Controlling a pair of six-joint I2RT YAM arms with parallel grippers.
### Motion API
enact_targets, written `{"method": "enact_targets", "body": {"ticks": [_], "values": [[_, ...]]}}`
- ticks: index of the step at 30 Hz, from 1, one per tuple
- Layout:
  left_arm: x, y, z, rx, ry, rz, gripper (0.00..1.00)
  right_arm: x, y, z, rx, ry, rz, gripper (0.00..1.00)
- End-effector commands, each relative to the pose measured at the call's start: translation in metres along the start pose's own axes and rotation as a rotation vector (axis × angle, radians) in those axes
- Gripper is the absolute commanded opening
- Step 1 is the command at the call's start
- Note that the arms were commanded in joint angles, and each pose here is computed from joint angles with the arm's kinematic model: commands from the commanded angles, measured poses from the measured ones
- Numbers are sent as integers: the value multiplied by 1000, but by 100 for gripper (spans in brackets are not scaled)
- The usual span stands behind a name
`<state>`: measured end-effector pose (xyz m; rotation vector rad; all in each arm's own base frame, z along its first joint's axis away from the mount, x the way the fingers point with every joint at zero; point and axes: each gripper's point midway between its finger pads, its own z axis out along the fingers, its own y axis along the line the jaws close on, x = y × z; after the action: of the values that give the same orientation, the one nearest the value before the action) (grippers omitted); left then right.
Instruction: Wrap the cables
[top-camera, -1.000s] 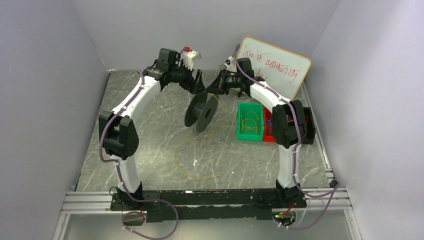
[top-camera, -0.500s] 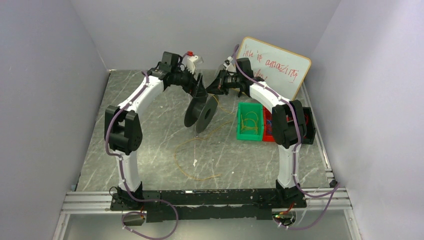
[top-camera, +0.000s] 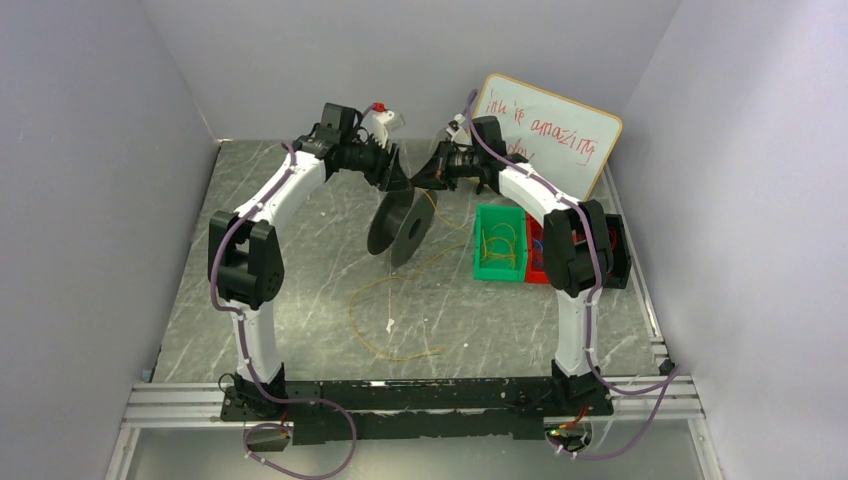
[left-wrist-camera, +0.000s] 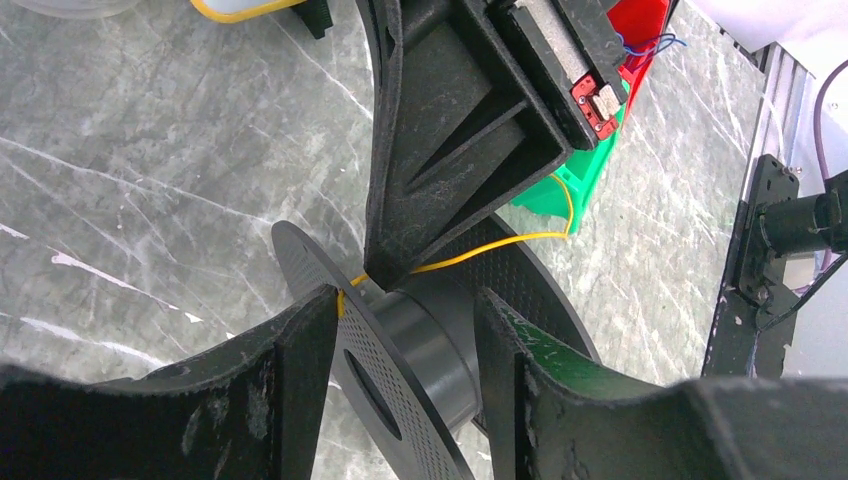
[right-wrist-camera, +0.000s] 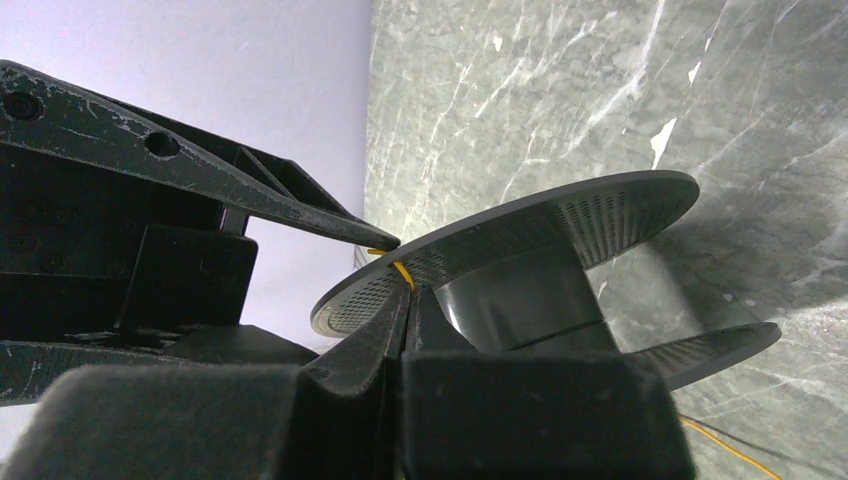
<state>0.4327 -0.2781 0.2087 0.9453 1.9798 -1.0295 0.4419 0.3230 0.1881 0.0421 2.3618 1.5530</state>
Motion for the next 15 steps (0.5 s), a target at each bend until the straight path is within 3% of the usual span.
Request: {"method": "enact_targets", "body": {"ticks": [1,10,15], "values": [[-4,-14,-2,58,-15,40,58,-9,20,-5,-29,-36,-70,0],[4,-16,-4,72,1,42,59,-10,18,-4,-24,-37,-63,0],[4,-18,-3,85,2,42,45,-10,18,-3,-21,-37,-64,0]]}}
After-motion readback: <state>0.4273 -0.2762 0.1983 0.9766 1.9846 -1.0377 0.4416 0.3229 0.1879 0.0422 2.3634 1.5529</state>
